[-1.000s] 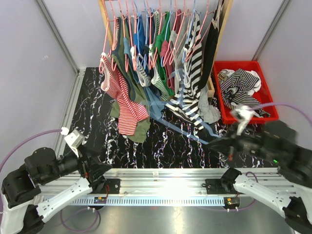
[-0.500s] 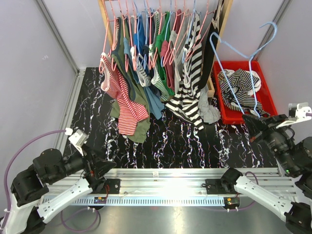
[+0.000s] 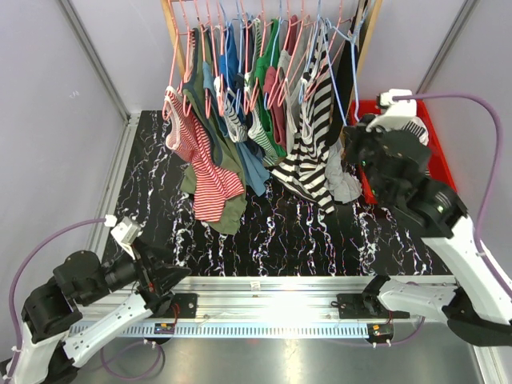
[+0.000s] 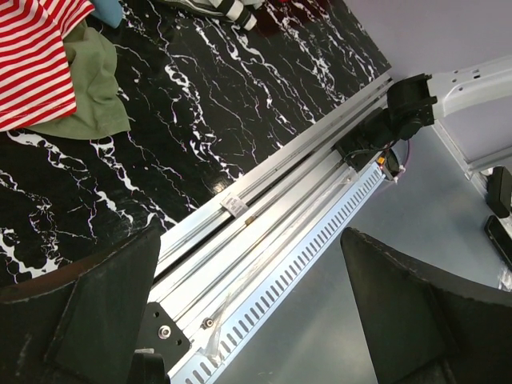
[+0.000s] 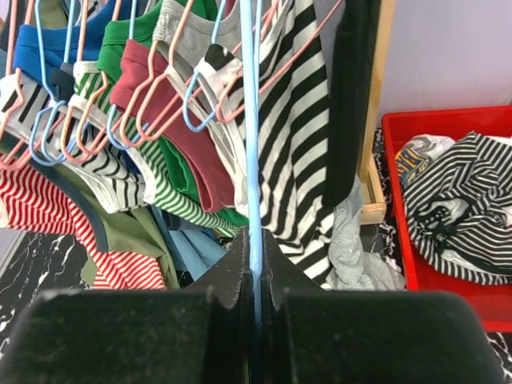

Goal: Remove the tank top from the hanger

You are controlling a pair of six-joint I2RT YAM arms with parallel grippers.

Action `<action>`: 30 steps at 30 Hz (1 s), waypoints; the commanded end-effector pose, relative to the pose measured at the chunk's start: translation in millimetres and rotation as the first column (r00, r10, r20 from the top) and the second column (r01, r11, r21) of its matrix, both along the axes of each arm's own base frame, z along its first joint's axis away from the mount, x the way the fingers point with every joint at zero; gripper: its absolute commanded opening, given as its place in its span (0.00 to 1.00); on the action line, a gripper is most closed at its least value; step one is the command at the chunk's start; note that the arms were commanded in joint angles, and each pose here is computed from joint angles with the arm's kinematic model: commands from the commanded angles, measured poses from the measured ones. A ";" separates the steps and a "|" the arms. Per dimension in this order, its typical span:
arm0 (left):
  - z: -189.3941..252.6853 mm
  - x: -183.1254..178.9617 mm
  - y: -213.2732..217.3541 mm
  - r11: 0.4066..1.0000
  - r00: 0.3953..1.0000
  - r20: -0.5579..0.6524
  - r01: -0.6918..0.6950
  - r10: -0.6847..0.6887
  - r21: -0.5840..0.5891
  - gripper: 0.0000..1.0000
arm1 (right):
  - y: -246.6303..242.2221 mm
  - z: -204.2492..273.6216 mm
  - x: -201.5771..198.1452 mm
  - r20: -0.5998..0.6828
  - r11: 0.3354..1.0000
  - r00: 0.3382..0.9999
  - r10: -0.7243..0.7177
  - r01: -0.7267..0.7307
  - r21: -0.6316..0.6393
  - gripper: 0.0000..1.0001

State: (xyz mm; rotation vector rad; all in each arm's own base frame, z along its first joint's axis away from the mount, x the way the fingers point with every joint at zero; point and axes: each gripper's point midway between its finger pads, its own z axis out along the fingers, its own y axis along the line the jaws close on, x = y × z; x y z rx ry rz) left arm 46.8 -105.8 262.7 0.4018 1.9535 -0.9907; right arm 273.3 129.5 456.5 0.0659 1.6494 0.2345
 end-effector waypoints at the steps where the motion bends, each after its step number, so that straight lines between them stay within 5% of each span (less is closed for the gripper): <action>1: 5.5 -1.4 -0.3 0.999 1.000 0.023 0.003 -0.002 -0.045 0.99 | -3.5 36.8 8.7 0.067 0.992 0.995 -0.073 0.066 0.103 0.00; 19: -5.0 -9.6 7.0 0.997 0.999 0.032 0.007 -0.005 -0.083 0.99 | -71.8 27.4 31.0 -0.014 0.942 0.942 -0.335 0.335 -0.026 0.00; 30: -5.7 -10.8 6.8 0.996 1.000 0.022 0.010 -0.007 -0.094 0.99 | -22.2 17.4 33.1 -0.081 0.992 0.997 0.013 -0.023 -0.121 0.00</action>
